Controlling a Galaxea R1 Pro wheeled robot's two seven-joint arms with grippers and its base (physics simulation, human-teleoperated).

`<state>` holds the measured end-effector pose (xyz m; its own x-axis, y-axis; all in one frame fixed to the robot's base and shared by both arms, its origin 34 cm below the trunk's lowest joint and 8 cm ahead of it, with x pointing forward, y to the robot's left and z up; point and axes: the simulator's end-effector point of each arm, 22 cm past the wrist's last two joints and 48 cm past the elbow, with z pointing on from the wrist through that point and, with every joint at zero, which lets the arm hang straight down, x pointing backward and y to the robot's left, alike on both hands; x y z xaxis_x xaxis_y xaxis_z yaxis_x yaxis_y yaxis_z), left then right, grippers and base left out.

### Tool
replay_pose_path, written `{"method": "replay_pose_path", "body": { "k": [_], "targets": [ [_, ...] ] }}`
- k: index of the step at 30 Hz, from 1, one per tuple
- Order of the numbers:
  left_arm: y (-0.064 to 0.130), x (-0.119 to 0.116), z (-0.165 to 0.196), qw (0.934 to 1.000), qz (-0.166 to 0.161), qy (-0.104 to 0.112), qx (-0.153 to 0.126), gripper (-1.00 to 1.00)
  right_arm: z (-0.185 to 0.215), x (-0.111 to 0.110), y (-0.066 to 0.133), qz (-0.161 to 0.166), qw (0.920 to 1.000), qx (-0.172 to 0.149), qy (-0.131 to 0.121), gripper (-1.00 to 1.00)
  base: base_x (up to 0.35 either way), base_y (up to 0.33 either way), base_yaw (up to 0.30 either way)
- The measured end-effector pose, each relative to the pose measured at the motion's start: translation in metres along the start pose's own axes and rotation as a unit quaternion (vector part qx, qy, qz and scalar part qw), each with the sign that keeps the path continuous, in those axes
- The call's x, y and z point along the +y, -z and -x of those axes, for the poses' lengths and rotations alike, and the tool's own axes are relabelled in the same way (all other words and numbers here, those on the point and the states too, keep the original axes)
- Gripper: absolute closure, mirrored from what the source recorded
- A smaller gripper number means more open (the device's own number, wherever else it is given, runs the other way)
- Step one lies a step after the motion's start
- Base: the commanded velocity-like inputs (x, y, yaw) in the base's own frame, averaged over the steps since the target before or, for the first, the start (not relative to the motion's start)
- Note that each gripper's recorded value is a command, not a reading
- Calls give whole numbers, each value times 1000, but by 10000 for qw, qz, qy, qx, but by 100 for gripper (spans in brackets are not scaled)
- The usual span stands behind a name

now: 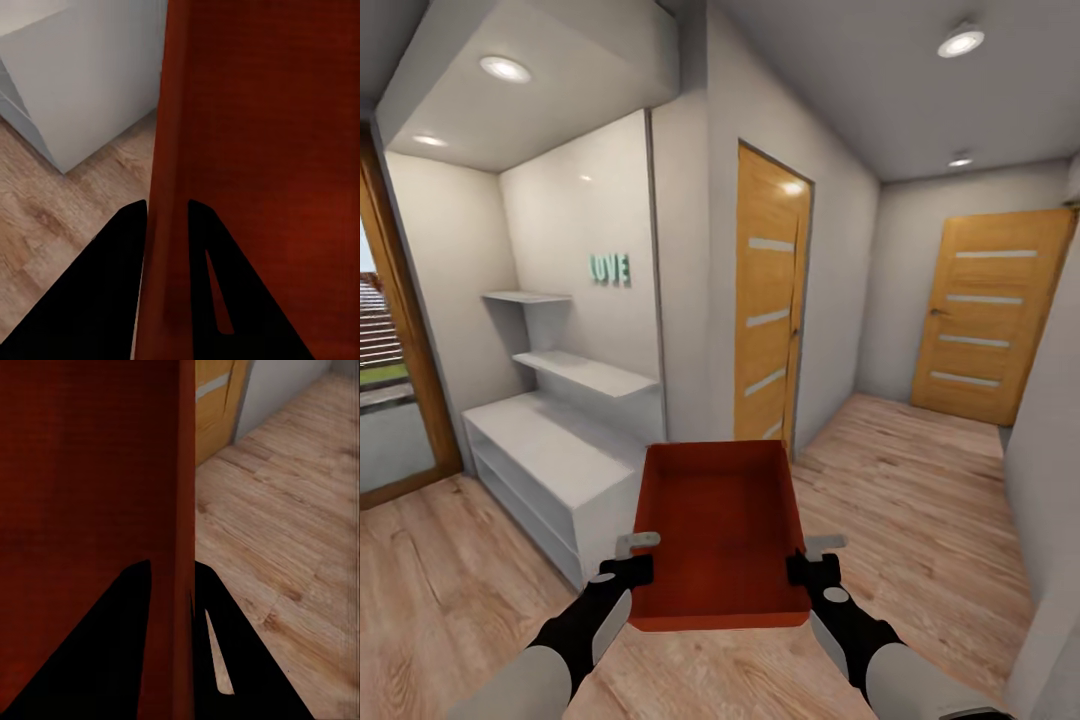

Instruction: Move the two storage containers from the living room to the garage. In the garage, place one container on the floor and stack the other container on top of it (either order is fine).

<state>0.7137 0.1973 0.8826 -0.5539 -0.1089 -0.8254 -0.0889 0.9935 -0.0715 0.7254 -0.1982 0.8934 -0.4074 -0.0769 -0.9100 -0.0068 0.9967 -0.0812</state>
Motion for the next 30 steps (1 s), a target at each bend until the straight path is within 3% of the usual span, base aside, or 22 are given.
{"method": "replay_pose_path", "body": {
  "k": [30],
  "targets": [
    [0, 0, 0, 10000, 7, 16, -5, 100, 1, 0, 0, -8, 10000, -11, 14, 100, 322, 0, -286]
  ]
}}
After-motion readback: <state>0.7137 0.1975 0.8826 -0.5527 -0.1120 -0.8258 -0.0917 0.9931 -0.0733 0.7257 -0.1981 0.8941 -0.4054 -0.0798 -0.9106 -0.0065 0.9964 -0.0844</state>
